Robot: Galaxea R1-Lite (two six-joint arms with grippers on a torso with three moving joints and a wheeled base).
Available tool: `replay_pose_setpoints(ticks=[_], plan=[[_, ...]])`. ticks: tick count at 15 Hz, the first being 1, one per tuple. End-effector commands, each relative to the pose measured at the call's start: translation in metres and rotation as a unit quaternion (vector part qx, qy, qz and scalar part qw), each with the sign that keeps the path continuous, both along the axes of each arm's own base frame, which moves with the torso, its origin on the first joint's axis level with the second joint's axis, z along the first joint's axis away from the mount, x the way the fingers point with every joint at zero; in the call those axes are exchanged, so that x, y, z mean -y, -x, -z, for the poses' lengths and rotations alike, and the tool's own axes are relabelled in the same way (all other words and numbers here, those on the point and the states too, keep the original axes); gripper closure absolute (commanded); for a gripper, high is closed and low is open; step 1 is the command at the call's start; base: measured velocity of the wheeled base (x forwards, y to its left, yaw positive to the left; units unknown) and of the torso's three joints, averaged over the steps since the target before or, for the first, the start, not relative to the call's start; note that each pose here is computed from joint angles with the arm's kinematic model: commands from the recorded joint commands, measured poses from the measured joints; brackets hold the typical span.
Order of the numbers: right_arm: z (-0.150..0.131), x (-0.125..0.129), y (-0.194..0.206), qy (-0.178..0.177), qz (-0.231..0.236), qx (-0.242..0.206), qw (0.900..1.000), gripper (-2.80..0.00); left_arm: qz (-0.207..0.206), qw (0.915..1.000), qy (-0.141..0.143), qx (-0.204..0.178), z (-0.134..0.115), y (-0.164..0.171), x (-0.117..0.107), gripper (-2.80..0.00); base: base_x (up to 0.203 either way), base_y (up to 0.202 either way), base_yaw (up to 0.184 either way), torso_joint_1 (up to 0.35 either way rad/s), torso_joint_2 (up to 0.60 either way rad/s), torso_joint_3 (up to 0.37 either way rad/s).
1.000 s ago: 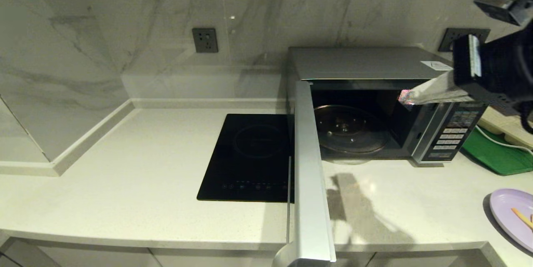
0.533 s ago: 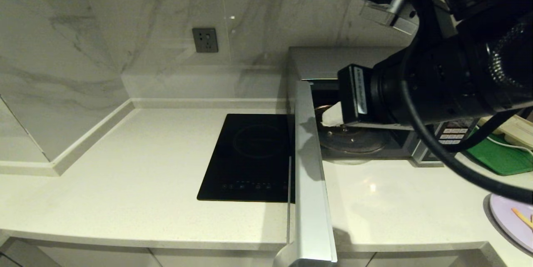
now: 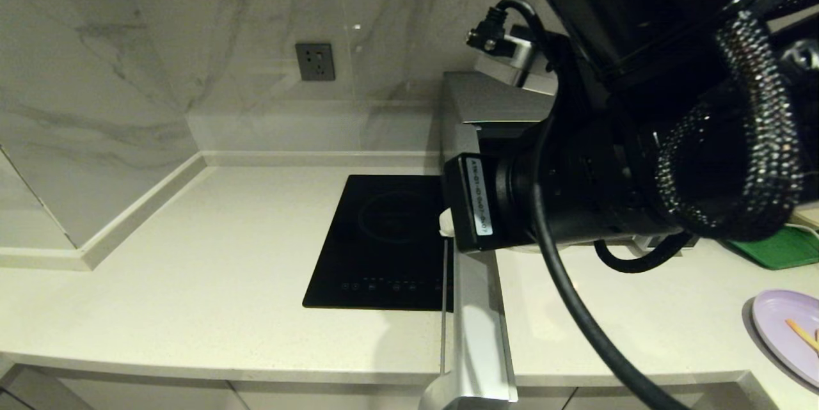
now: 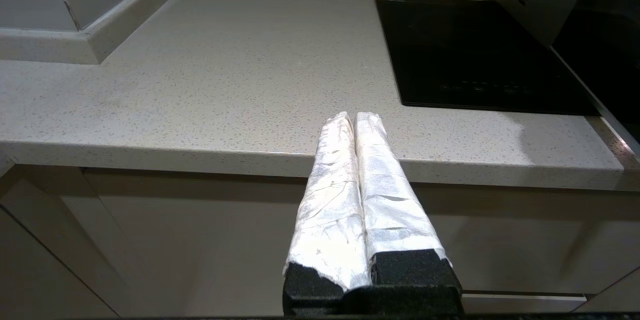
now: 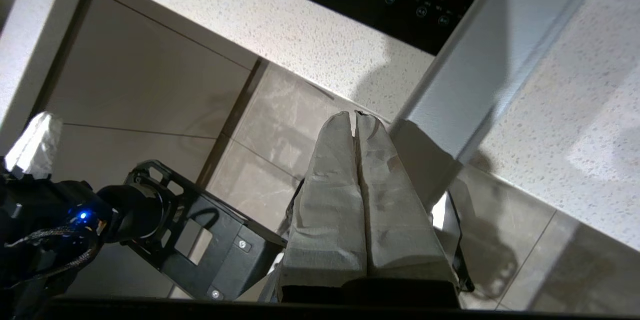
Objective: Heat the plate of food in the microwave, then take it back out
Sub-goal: Close the microwave oven
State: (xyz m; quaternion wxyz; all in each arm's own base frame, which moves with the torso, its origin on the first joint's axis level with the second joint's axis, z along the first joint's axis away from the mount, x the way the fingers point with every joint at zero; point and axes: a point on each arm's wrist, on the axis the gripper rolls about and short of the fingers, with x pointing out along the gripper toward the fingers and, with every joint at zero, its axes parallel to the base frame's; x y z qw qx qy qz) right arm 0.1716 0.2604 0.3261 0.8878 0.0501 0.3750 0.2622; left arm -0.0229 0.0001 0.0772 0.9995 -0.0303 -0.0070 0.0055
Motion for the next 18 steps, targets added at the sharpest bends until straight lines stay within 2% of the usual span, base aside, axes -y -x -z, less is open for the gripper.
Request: replay_pose_setpoints(ticks=[1,8,10,11,13,15,18], plan=[[0.017,-0.013,-0.007,0.020,0.000,-0.021,1.000,0.00,0.000,1.0000,0.000,0.000,0.000,0.000,0.000,0.00,0.000,0.000,0.000,0.000,0.00,0.000],[0.021,-0.007,-0.006,0.009,0.026,-0.050,0.998,0.00,0.000,1.0000,0.000,0.000,0.000,0.000,0.000,0.00,0.000,0.000,0.000,0.000,0.00,0.000],[0.017,0.001,-0.002,0.006,0.034,-0.043,0.998,0.00,0.000,1.0000,0.000,0.000,0.000,0.000,0.000,0.00,0.000,0.000,0.000,0.000,0.00,0.000],[0.019,0.005,0.000,0.016,0.047,-0.037,0.998,0.00,0.000,1.0000,0.000,0.000,0.000,0.000,0.000,0.00,0.000,0.000,0.000,0.000,0.00,0.000],[0.027,0.009,-0.003,0.042,0.097,-0.021,0.994,0.00,0.000,1.0000,0.000,0.000,0.000,0.000,0.000,0.00,0.000,0.000,0.000,0.000,0.00,0.000],[0.045,0.015,-0.010,0.074,0.168,-0.015,0.983,0.00,0.000,1.0000,0.000,0.000,0.000,0.000,0.000,0.00,0.000,0.000,0.000,0.000,0.00,0.000],[0.040,0.038,-0.021,0.042,0.241,-0.023,0.969,0.00,0.000,1.0000,0.000,0.000,0.000,0.000,0.000,0.00,0.000,0.000,0.000,0.000,0.00,0.000]])
